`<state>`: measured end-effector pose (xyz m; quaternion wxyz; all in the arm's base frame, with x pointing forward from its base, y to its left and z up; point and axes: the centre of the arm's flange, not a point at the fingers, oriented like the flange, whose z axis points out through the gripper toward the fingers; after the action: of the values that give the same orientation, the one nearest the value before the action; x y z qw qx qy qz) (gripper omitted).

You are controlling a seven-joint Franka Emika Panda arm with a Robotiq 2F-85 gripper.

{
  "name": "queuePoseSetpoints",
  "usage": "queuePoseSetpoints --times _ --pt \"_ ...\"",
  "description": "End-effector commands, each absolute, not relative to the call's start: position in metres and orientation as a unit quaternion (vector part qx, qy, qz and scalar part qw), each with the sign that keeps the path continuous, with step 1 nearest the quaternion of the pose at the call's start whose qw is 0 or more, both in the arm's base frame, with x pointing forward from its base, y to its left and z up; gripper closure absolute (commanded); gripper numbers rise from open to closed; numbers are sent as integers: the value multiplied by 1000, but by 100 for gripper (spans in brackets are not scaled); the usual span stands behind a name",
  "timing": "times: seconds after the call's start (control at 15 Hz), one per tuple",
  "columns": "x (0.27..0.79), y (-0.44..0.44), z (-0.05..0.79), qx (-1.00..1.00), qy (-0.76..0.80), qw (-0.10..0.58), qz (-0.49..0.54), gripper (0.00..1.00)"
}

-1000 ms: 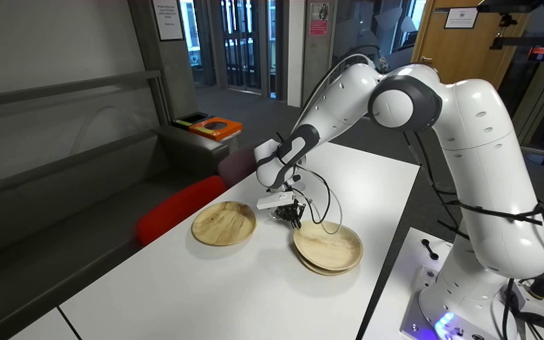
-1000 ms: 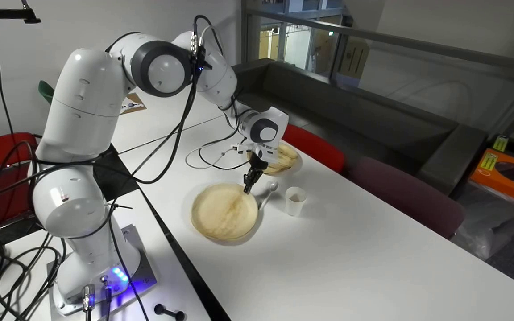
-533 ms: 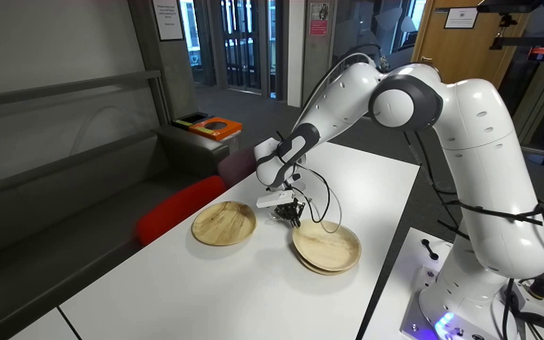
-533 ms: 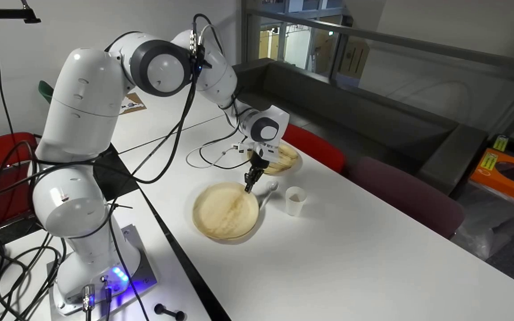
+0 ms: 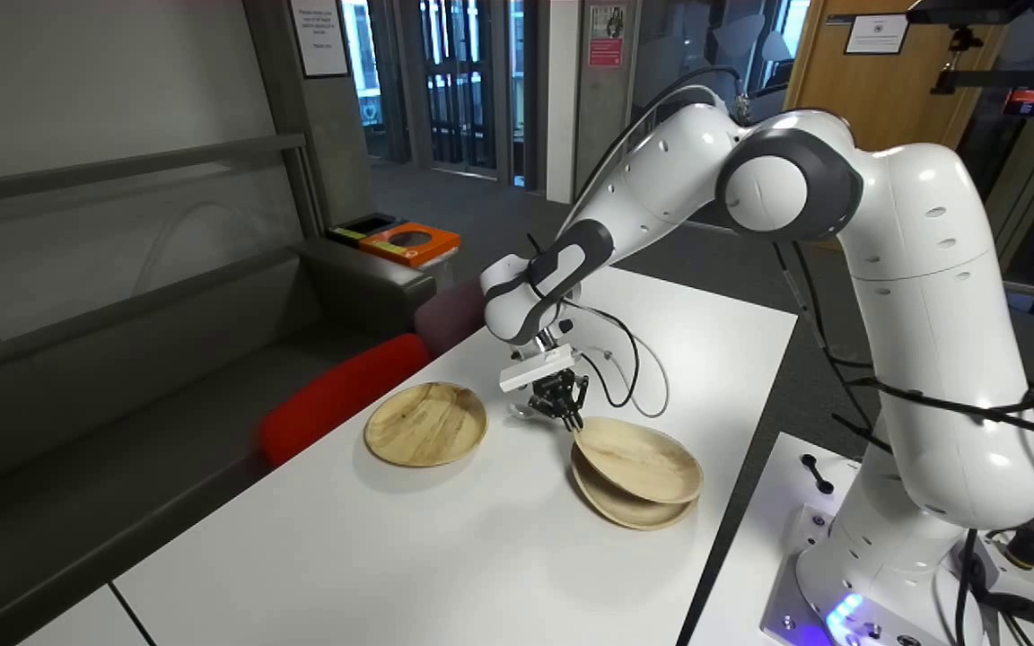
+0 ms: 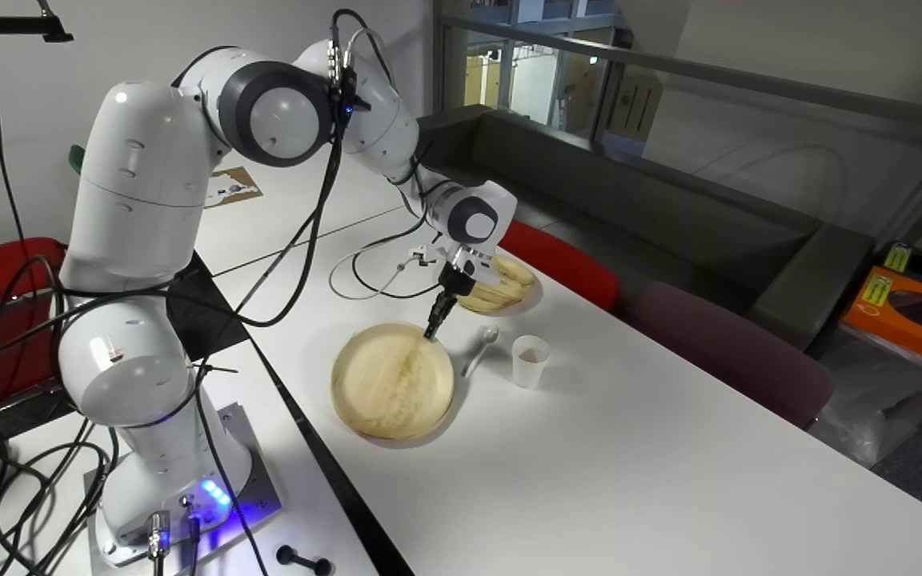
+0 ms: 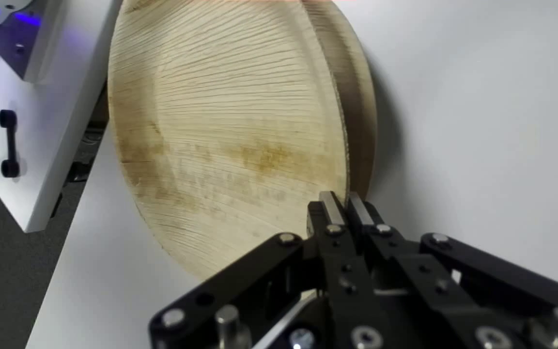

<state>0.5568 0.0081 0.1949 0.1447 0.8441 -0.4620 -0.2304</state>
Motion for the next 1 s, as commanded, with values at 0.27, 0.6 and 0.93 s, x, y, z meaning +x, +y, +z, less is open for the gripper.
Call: queuePoseSetpoints --times 0.27,0.6,0.93 --pt "540 5 208 855 -372 148 -331 98" --pt "549 1 218 850 -401 133 -314 98" --pt "564 -3 262 877 -419 93 -214 98"
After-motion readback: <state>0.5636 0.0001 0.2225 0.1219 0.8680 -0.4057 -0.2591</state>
